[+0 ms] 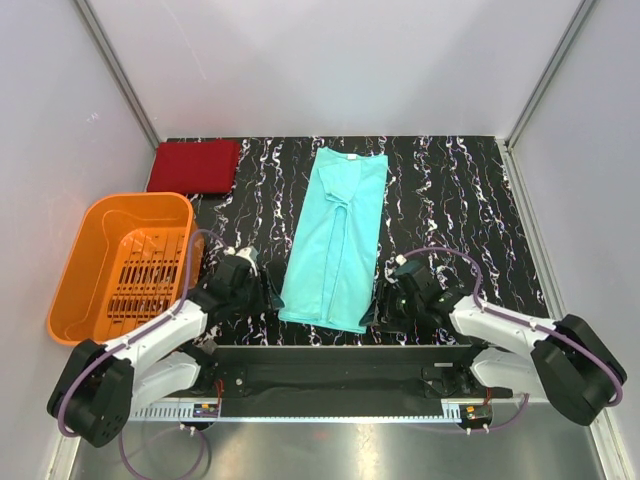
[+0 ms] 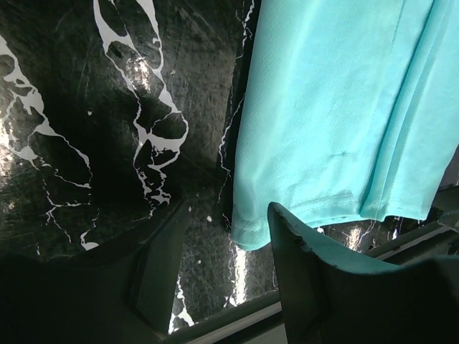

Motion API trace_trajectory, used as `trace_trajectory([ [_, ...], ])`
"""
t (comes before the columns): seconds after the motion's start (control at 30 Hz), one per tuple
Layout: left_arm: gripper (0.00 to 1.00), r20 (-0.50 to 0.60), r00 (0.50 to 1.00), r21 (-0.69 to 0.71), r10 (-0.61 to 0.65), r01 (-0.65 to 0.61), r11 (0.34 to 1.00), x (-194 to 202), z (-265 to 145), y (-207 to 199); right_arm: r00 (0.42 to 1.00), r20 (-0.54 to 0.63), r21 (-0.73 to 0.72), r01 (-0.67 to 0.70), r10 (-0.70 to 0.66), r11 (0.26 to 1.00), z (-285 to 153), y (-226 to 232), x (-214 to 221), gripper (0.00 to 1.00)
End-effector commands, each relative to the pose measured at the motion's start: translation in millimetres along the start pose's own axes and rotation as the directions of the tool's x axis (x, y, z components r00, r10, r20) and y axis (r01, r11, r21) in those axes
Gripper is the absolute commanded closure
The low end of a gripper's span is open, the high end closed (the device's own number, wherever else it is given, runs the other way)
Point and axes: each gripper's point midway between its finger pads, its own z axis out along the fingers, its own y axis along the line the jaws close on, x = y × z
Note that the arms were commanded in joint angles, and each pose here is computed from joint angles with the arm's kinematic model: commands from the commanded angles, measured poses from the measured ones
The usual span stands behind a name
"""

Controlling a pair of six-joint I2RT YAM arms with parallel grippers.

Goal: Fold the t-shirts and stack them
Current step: Fold the tshirt

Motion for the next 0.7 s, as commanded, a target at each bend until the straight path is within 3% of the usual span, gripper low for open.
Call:
trace_trajectory([
  [0.0,0.46,0.052,0.998,0.063,0.020,-0.024,0.998,-9,5,-9,0.999,-0.020,-0.056,-0.037,0.036,0.998,6,9,1,0.40],
  [0.47,0.50,-0.037,0.999,0.053,0.000,0.002,0.999,9,16,-2,0.990,-0.100,-0.039,-0.103,0.098,0.994,18,-1,17,0.50],
  [0.57,0.58,-0.044,0.999,0.040,0.002,0.000,0.999,14,16,3,0.991,-0.093,-0.033,-0.103,0.099,0.994,18,-2,16,0.54],
  [0.6,0.62,-0.051,0.999,0.042,0.002,0.000,0.999,16,16,4,0.991,-0.087,-0.029,-0.107,0.104,0.994,18,-3,15,0.60],
  [0.63,0.75,-0.065,0.998,0.041,-0.001,0.004,0.999,20,17,6,0.991,-0.078,-0.013,-0.114,0.112,0.993,19,-6,15,0.65],
  [0.67,0.79,-0.070,0.998,0.053,0.000,0.003,0.999,21,19,4,0.990,-0.072,-0.010,-0.122,0.121,0.992,18,-6,14,0.71],
])
